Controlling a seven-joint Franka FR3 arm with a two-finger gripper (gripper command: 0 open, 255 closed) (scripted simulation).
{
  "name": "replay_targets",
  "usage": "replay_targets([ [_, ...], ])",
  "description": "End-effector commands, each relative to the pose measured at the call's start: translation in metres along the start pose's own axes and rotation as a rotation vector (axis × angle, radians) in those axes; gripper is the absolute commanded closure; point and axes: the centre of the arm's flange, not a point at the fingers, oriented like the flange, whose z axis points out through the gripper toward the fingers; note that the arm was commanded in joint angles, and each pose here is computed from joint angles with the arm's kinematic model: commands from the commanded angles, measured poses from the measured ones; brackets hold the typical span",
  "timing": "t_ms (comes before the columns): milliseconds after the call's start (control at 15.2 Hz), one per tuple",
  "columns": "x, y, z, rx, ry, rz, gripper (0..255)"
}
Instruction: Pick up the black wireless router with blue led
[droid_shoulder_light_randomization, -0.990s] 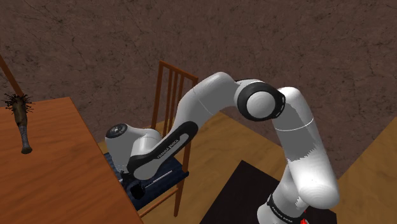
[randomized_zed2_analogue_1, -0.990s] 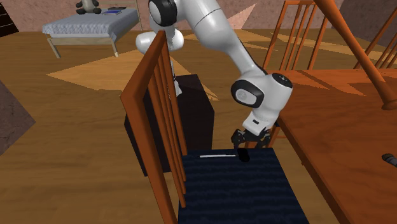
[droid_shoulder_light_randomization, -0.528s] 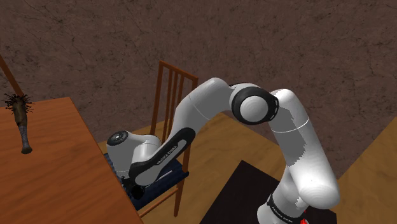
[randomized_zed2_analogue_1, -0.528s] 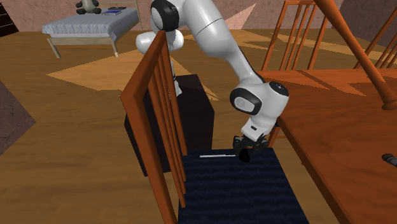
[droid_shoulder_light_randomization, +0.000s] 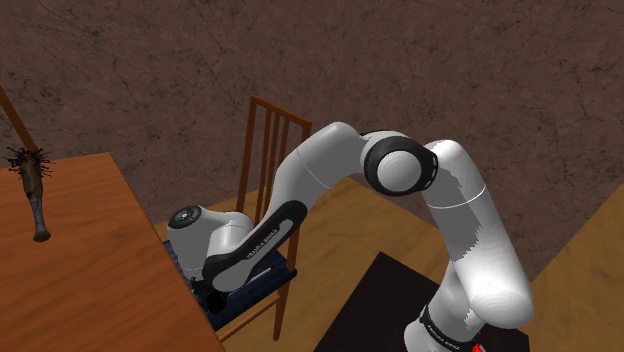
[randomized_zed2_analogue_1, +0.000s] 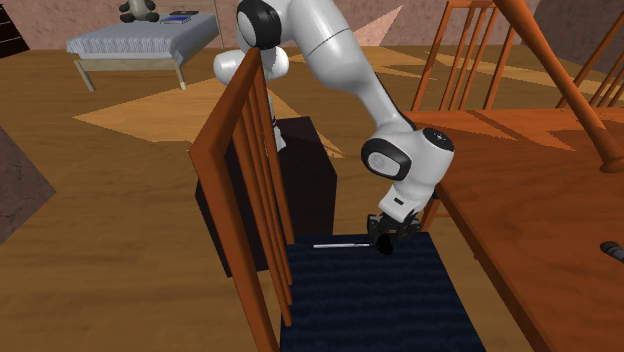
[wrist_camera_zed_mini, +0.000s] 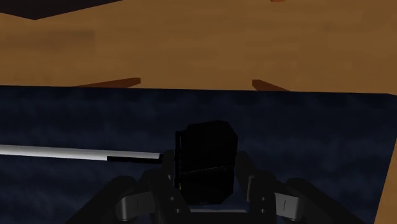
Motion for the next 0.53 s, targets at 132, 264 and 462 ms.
replay_targets([
  [132,0.000,0.001,-0.010,-0.001,-0.002,-0.001,255],
  [264,0.000,0.003,-0.020,-0.001,-0.002,-0.001,255],
  [462,0.000,0.005,-0.036,-0.001,-0.002,-0.001,255],
])
